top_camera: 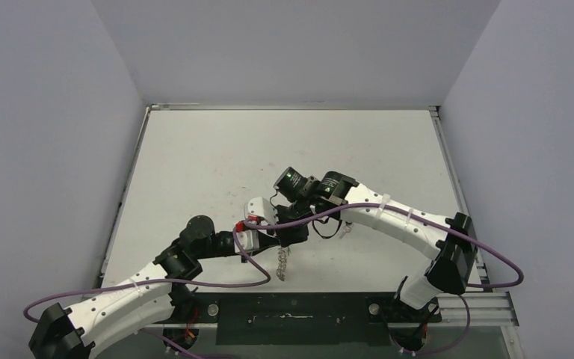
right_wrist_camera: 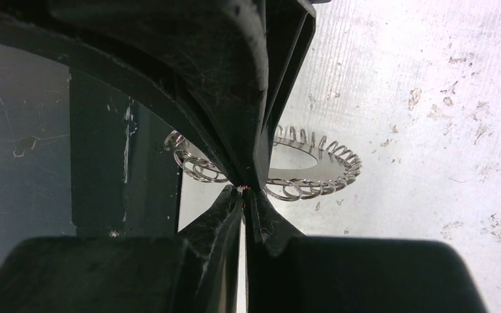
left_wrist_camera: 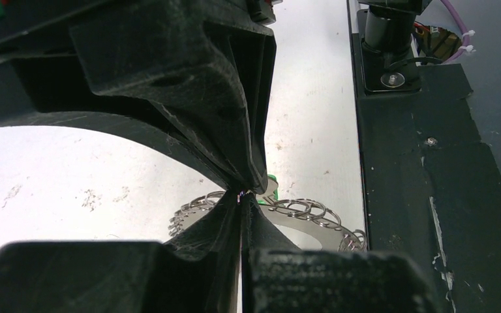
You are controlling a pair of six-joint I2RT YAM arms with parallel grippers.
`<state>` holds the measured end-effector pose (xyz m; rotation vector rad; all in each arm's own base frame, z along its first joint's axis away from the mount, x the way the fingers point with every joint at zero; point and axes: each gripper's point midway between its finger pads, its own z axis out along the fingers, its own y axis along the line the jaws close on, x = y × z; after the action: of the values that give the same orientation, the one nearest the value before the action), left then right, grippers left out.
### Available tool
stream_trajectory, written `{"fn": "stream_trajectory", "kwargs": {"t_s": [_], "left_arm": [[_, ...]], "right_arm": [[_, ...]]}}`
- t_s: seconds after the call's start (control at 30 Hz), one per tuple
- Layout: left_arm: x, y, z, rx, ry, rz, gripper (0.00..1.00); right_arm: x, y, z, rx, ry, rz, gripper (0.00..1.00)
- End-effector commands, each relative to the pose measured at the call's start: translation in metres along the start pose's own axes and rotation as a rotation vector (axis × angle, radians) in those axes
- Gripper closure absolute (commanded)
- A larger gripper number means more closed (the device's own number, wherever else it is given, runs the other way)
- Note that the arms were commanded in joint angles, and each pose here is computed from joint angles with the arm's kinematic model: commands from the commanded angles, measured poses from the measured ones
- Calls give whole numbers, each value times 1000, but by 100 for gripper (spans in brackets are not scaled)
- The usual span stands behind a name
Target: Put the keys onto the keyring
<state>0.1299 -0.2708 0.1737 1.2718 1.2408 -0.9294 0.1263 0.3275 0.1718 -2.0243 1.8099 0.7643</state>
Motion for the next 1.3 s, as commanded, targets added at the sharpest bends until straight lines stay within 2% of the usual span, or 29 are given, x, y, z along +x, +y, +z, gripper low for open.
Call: {"fn": "stream_trajectory", "kwargs": {"t_s": [0.0, 0.13, 0.27, 0.4, 0.97, 1.27], "left_arm": [[1, 2, 4, -8, 60, -3, 100], [2, 2, 3, -15, 67, 0, 99], [1, 6, -2, -61, 49, 16, 86], [-4, 10, -7, -118, -1, 16, 81], [-15, 18, -24, -230, -99, 29, 75], [-12, 16, -28, -235, -67, -9, 75]], "right_arm": [[-36, -5, 9, 44, -120, -73, 100], [-36, -7, 6, 55, -137, -79, 100], [-34, -7, 7, 53, -153, -85, 100], [-31, -5, 8, 44, -156, -87, 100], [-16, -6, 13, 41, -154, -79, 100], [-15, -6, 8, 40, -154, -88, 100]]}}
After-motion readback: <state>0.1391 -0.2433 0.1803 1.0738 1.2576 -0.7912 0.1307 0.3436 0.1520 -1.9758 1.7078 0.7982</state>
